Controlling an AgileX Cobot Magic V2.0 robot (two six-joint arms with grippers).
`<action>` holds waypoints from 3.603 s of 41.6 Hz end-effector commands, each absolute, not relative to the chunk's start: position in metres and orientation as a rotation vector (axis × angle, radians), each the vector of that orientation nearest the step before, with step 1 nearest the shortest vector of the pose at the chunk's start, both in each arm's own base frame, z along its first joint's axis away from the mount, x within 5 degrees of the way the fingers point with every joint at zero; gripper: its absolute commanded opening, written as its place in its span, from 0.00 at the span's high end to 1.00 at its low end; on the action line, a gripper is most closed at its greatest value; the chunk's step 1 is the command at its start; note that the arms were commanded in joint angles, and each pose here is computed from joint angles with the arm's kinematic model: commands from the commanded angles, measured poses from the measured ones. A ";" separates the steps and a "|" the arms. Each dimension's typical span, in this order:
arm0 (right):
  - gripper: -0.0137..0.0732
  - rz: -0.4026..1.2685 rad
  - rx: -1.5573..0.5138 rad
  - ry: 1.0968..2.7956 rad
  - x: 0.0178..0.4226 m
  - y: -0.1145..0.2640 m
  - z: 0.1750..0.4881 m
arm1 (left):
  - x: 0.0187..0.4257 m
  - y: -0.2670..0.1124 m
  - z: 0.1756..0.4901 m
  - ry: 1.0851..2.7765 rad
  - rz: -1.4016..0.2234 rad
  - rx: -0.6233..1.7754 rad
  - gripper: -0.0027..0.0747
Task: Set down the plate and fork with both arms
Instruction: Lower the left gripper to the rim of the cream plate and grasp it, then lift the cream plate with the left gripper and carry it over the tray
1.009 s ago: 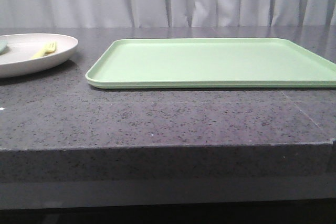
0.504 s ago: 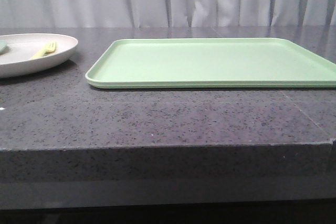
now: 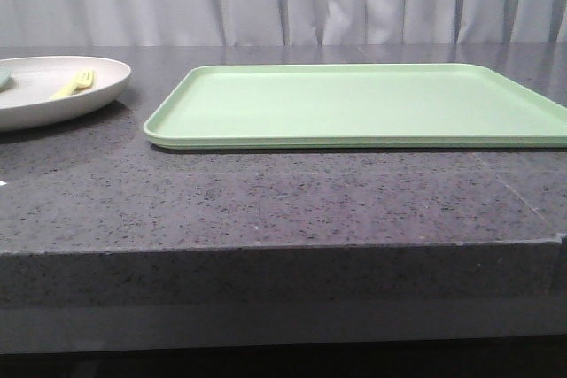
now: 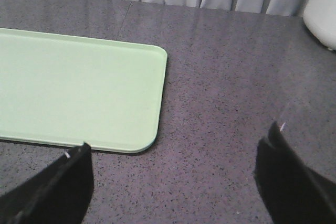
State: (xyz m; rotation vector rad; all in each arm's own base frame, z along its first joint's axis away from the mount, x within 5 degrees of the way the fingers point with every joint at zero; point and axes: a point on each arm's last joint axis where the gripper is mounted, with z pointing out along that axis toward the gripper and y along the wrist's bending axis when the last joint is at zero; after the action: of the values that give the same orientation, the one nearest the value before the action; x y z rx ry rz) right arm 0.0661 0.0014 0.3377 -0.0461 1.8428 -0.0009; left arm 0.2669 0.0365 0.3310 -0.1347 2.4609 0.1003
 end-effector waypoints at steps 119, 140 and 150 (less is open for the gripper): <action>0.11 -0.022 -0.052 1.751 0.068 0.001 0.353 | 0.355 -0.046 0.365 2.302 -0.667 -0.163 0.99; 0.11 -0.022 -0.052 1.751 0.068 0.001 0.353 | 0.367 -0.175 0.356 2.303 -0.728 -0.098 0.99; 0.11 -0.022 -0.052 1.751 0.068 0.001 0.353 | 0.378 -0.208 0.329 2.321 -0.775 -0.188 0.99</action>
State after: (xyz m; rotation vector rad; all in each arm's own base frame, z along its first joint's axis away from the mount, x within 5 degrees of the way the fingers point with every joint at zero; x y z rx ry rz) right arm 0.0661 0.0014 0.3377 -0.0476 1.8428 -0.0020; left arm 0.3787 -0.2017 0.2966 -0.1370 2.4811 -0.6764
